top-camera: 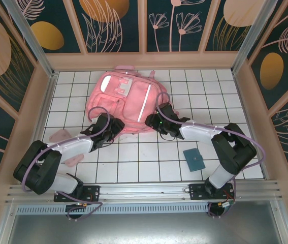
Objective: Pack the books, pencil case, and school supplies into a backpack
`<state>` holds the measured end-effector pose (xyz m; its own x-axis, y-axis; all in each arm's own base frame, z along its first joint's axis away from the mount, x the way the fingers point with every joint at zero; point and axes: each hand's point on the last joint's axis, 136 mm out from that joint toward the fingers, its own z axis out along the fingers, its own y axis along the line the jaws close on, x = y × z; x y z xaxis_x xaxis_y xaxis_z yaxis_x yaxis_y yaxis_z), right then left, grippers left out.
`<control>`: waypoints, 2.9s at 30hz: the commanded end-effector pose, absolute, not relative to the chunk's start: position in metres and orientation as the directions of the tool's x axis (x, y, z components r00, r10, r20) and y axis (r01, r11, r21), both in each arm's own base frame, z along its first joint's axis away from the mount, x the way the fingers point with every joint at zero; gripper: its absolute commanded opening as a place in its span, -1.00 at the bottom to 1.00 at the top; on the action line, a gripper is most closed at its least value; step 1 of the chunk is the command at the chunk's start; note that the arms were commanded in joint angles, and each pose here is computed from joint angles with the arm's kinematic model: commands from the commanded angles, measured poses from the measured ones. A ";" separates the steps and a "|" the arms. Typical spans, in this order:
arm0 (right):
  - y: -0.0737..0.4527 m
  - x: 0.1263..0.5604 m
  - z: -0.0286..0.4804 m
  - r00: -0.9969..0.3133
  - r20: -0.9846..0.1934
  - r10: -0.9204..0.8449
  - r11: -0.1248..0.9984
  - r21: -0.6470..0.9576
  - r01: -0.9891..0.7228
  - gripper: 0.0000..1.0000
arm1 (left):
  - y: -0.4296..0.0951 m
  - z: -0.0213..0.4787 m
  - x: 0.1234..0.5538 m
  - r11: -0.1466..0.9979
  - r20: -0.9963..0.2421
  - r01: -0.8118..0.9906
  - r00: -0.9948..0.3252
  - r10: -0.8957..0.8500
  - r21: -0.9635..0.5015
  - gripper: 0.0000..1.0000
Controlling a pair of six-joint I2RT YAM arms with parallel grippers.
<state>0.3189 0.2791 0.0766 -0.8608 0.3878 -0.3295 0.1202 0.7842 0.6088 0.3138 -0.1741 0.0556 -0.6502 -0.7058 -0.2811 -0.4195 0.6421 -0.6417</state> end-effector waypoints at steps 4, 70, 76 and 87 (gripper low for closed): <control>0.285 0.334 0.087 -0.847 -0.349 0.402 0.766 0.635 0.102 0.08 | -0.156 0.055 0.310 0.561 -0.263 -0.493 -0.549 -0.794 -0.665 0.00; 0.321 0.347 0.117 -0.729 -0.684 0.029 0.985 0.145 -0.097 -0.62 | -0.217 0.199 0.396 0.642 -0.479 -0.085 -0.593 -0.647 -0.762 -1.00; 0.305 0.341 0.126 -0.713 -0.701 -0.012 0.989 0.098 -0.112 -0.89 | -0.213 0.193 0.395 0.651 -0.481 -0.108 -0.585 -0.653 -0.752 -1.00; 0.242 0.318 0.113 -0.722 -0.663 -0.197 0.973 -0.043 -0.226 -0.93 | -0.182 0.168 0.388 0.706 -0.527 -0.215 -0.529 -0.665 -0.675 -1.00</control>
<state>0.3209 0.2776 0.1108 -0.7317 -0.1151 -0.6719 -0.2105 0.9756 0.0622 0.3783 -0.2039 0.1536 -0.6250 -0.6362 -0.4524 -0.2044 0.6927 -0.6917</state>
